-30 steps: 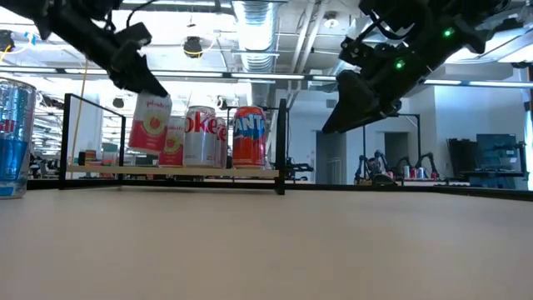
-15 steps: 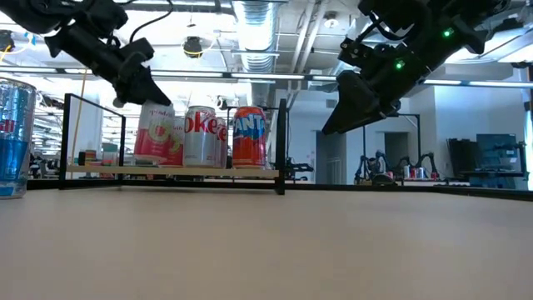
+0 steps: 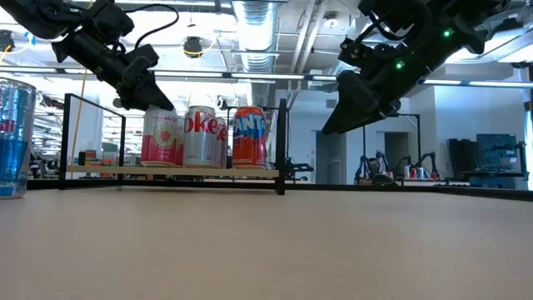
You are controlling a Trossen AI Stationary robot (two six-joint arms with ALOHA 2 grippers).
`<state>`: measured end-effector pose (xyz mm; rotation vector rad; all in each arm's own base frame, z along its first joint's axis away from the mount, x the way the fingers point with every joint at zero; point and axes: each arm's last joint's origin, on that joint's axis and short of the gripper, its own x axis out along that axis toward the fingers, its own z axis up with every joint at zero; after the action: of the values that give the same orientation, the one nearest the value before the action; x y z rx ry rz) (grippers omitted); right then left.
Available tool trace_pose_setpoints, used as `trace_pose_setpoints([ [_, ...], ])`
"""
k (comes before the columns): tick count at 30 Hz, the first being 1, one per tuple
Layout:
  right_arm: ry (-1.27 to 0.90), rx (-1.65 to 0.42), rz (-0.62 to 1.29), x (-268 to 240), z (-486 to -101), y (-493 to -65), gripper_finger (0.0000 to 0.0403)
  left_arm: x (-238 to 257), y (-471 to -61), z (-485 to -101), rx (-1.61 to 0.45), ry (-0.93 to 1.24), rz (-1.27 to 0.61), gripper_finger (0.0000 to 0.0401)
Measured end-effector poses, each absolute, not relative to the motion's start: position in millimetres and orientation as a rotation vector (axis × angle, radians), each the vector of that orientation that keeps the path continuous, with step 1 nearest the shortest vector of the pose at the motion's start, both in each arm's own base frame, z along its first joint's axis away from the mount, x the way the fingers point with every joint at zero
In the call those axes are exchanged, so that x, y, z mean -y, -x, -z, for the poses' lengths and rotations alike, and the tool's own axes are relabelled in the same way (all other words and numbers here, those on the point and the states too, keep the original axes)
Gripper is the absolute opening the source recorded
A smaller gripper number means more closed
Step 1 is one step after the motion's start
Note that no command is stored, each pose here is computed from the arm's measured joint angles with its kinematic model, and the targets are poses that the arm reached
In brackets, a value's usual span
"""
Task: Place canned beverage on shelf
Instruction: Put the white-pink soda can on the shelf aligned with the other white-pink soda can
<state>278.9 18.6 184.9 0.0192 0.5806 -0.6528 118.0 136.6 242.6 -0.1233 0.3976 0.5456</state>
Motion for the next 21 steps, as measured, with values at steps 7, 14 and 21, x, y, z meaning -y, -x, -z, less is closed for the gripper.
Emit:
trace_pose_setpoints([
  [7,-0.020,-0.581,0.653,-18.6,-184.9,-278.9,0.0290,-135.7,-117.2,-243.8,-0.392,0.122,-0.551,0.0293],
  [14,-0.020,-0.581,0.652,-18.6,-184.9,-278.9,0.0290,-128.0,-111.6,-253.1,-0.344,0.087,-0.547,0.0312],
  [21,-0.021,-0.581,0.651,-18.6,-184.9,-278.9,0.0290,-111.0,-98.4,-266.0,-0.282,0.045,-0.555,0.0314],
])
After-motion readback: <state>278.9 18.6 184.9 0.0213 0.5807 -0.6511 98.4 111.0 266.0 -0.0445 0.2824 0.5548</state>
